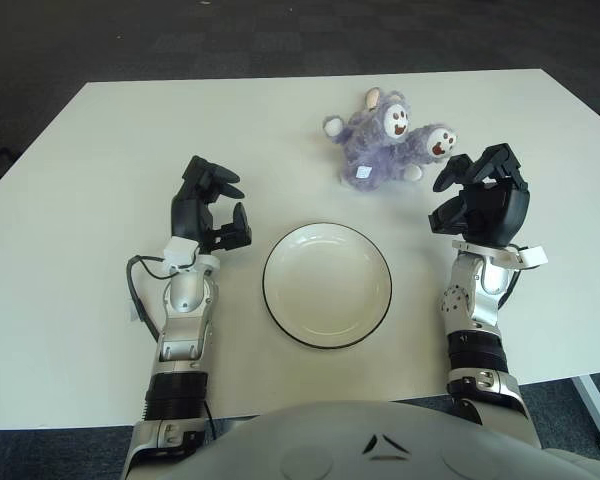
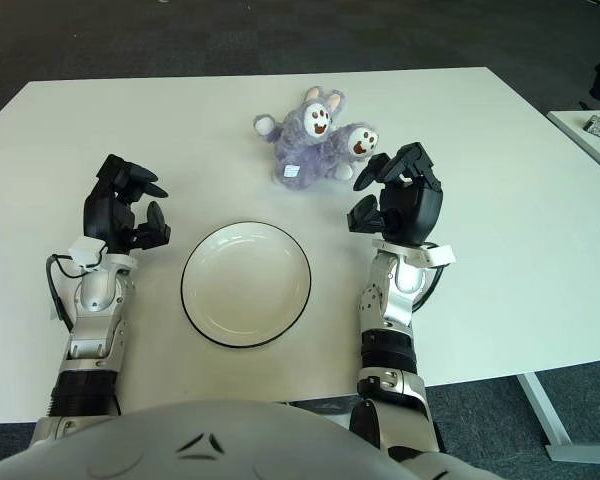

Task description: Put the doll into the plate.

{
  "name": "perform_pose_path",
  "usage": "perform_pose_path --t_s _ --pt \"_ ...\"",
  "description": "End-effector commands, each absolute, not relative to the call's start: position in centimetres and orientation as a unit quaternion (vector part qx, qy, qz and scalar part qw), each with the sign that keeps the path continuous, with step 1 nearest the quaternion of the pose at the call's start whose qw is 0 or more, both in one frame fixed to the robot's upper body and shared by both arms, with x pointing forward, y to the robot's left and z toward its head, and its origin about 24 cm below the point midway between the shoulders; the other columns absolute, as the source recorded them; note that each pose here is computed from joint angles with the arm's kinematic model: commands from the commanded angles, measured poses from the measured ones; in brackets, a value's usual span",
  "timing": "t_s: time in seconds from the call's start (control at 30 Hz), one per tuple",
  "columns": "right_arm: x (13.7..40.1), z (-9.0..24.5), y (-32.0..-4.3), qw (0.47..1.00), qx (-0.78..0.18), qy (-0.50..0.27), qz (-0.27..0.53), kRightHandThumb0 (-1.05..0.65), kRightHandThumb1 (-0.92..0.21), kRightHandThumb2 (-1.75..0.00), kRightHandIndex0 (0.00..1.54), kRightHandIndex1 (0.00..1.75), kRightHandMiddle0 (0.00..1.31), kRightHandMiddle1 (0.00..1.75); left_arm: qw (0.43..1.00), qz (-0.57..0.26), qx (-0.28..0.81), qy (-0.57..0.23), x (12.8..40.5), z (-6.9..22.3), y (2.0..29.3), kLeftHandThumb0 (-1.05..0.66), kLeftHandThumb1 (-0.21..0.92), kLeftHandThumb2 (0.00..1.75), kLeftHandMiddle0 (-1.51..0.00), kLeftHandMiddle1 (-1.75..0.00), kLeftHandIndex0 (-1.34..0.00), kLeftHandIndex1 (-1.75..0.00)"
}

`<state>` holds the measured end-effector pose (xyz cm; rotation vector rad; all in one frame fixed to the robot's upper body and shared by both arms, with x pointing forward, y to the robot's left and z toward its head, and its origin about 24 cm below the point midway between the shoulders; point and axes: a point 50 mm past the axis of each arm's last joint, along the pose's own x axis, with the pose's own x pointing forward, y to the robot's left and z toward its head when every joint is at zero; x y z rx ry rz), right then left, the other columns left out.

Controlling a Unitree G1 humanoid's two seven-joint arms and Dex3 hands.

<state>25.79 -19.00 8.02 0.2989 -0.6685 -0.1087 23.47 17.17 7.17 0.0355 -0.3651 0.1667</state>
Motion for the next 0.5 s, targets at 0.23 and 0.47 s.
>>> perform_pose_path --t_s 0.23,0.47 --pt "23.58 3.05 -19.17 0.954 0.171 -0.229 -0.089 0.0 0.1 -1.71 0.94 1.54 0.76 1.75 0.991 0.102 -0.005 -0.09 21.84 2.88 16.72 -0.01 0.27 1.38 -0.54 -1.75 -0.52 -1.75" --pt "23.68 3.26 -19.26 0.954 0.166 -0.234 -0.086 0.0 0.1 -1.71 0.93 1.55 0.75 1.75 0.991 0.101 -0.011 -0.09 22.02 2.88 16.62 -0.01 0.25 1.4 -0.55 -1.75 -0.53 -1.75"
